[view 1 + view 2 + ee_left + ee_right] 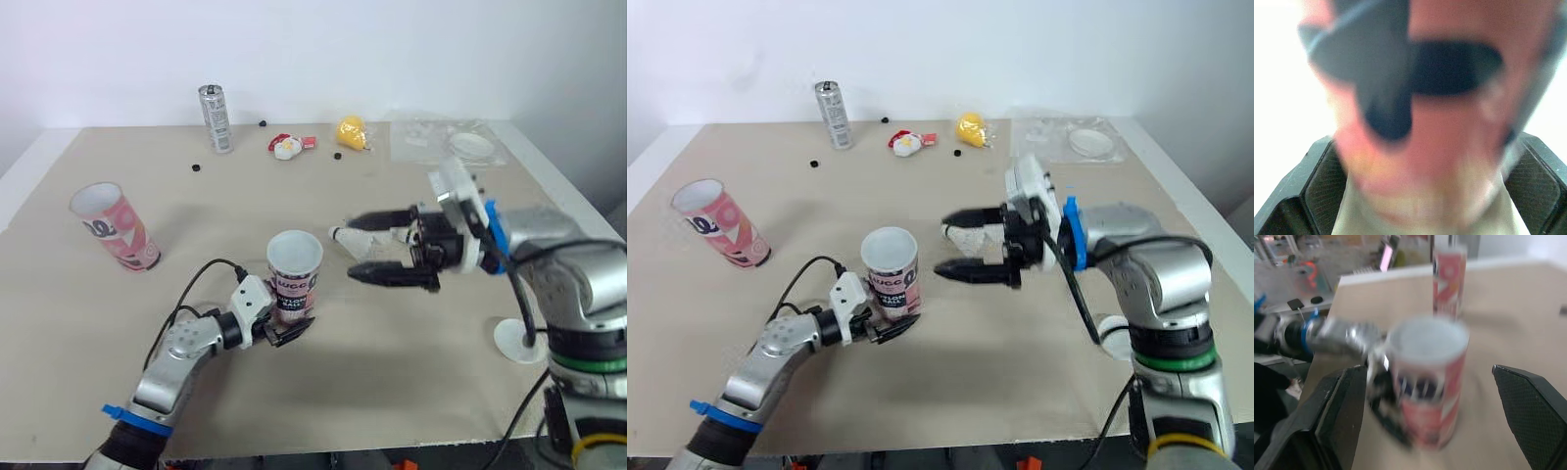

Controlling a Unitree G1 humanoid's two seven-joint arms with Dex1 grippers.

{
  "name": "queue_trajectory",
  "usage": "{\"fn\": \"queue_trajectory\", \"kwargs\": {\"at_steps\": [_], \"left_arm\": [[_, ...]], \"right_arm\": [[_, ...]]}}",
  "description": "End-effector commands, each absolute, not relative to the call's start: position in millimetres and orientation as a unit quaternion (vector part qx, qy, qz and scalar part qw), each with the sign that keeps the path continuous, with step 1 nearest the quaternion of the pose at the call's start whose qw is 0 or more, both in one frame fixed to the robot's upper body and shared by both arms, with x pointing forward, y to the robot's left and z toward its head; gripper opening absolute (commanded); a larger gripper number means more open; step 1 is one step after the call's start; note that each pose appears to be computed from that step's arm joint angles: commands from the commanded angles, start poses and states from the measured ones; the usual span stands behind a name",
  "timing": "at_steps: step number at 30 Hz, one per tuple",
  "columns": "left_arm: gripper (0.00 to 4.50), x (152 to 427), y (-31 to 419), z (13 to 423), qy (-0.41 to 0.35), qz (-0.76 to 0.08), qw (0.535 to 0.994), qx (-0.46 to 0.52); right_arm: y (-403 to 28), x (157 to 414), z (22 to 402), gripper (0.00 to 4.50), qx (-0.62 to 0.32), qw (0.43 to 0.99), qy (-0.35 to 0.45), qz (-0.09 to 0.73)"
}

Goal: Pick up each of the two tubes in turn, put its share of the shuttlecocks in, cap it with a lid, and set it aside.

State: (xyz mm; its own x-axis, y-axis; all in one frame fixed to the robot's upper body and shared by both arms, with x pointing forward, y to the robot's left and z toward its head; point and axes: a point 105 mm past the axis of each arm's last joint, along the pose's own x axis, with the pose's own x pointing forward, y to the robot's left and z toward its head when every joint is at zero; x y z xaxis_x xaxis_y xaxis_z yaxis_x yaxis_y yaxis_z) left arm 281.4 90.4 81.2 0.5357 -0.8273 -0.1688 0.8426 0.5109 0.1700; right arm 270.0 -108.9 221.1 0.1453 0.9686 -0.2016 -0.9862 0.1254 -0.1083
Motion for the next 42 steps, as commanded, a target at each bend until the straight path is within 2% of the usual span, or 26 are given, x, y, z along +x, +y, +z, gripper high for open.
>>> {"fn": "queue_trajectory", "kwargs": {"at_steps": [1,5,10,15,30,41,42], "left_arm": [[4.5,272.3,124.4,85.0,0.059,-0.48,0.863,0.144],[4.5,265.7,146.0,106.0,0.059,-0.496,0.85,0.166],[4.5,249.0,138.8,134.8,0.06,-0.554,0.813,0.166],[4.5,239.8,127.1,141.9,0.079,-0.586,0.791,0.155],[4.5,248.7,112.7,128.3,0.078,-0.585,0.793,0.15],[4.5,250.3,113.4,124.9,0.077,-0.583,0.795,0.15],[4.5,250.8,115.3,126.7,0.074,-0.58,0.797,0.151]], "right_arm": [[-108.6,267.3,193.6,4.4,-0.146,0.757,0.036,0.636],[-95.4,269.2,152.9,4.4,-0.144,0.769,0.028,0.622],[-81.1,286.6,123.3,4.4,-0.156,0.788,-0.003,0.595],[-67.8,292.4,119.8,4.4,-0.146,0.784,-0.016,0.603],[-43.5,295.2,124.4,4.4,-0.136,0.767,-0.027,0.627],[-34.8,297.4,111.8,4.4,-0.139,0.76,-0.014,0.634],[-34.2,298.6,112.8,4.18,-0.137,0.762,-0.016,0.632]]}}
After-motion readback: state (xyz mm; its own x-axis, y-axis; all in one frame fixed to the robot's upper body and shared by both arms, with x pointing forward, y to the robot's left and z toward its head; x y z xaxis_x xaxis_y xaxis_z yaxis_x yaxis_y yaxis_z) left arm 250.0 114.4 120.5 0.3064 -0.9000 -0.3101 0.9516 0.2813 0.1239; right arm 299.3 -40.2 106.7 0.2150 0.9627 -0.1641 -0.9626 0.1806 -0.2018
